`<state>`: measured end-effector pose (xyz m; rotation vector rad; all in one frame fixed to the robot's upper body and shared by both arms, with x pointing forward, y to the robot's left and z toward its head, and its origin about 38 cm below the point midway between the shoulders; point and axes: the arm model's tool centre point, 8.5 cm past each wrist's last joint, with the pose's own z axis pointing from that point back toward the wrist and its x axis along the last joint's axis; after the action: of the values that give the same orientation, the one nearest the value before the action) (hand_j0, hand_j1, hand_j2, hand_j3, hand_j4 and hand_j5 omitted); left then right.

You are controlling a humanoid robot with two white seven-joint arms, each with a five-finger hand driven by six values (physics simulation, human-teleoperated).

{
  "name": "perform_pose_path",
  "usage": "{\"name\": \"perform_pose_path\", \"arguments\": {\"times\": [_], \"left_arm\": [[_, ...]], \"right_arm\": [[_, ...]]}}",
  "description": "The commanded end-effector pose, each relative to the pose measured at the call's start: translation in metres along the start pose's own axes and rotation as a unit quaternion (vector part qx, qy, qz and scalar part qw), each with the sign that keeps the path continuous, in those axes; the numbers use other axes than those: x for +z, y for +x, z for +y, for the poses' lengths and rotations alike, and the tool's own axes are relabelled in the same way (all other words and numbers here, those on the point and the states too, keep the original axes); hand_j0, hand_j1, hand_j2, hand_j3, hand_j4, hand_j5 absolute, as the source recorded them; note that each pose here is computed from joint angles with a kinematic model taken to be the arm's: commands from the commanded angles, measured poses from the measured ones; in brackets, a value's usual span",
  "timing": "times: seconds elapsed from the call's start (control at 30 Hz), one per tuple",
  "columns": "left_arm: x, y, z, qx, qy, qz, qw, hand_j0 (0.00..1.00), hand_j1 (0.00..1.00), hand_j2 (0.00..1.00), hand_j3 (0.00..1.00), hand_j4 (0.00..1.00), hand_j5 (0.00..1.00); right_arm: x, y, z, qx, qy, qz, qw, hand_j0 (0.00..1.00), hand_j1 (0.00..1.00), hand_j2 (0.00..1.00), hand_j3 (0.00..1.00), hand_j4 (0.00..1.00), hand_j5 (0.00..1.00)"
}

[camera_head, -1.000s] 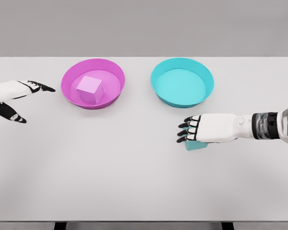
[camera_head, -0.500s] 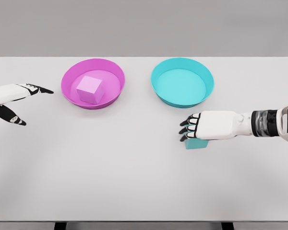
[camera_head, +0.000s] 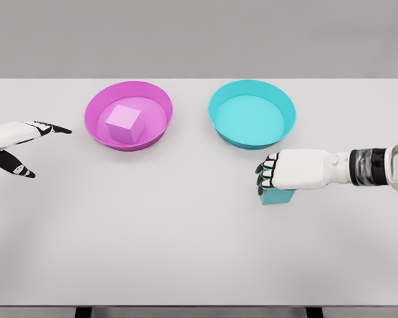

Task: Place the blocks in the corresponding plates according to their colors

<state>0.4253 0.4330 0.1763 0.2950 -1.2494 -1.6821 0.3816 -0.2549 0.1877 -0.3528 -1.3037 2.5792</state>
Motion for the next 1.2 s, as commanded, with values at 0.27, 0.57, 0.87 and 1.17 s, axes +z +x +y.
{"name": "perform_pose_path", "arguments": {"times": [0.27, 0.57, 0.87, 1.17], "left_arm": [[-0.001, -0.001, -0.001, 0.007, 0.004, 0.001, 1.0, 1.0, 1.0, 1.0, 1.0, 1.0, 1.0], [-0.001, -0.002, -0.002, 0.008, 0.003, 0.002, 1.0, 1.0, 1.0, 1.0, 1.0, 1.0, 1.0], [0.001, -0.003, -0.001, 0.007, 0.004, 0.004, 1.0, 1.0, 1.0, 1.0, 1.0, 1.0, 1.0], [0.002, -0.004, -0.001, 0.008, 0.004, 0.006, 0.9999, 1.0, 1.0, 1.0, 1.0, 1.0, 1.0]], "right_arm": [[0.014, -0.013, -0.017, 0.001, -0.025, 0.021, 0.9995, 0.63, 0.63, 0.63, 0.63, 0.63, 0.63], [0.02, -0.02, -0.028, -0.004, -0.042, 0.028, 0.9987, 0.63, 0.63, 0.63, 0.63, 0.63, 0.63], [0.028, -0.037, -0.037, -0.012, -0.053, 0.047, 0.9974, 0.62, 0.62, 0.62, 0.62, 0.62, 0.62], [0.026, -0.055, -0.045, -0.014, -0.061, 0.064, 0.996, 0.62, 0.62, 0.62, 0.62, 0.62, 0.62]]}}
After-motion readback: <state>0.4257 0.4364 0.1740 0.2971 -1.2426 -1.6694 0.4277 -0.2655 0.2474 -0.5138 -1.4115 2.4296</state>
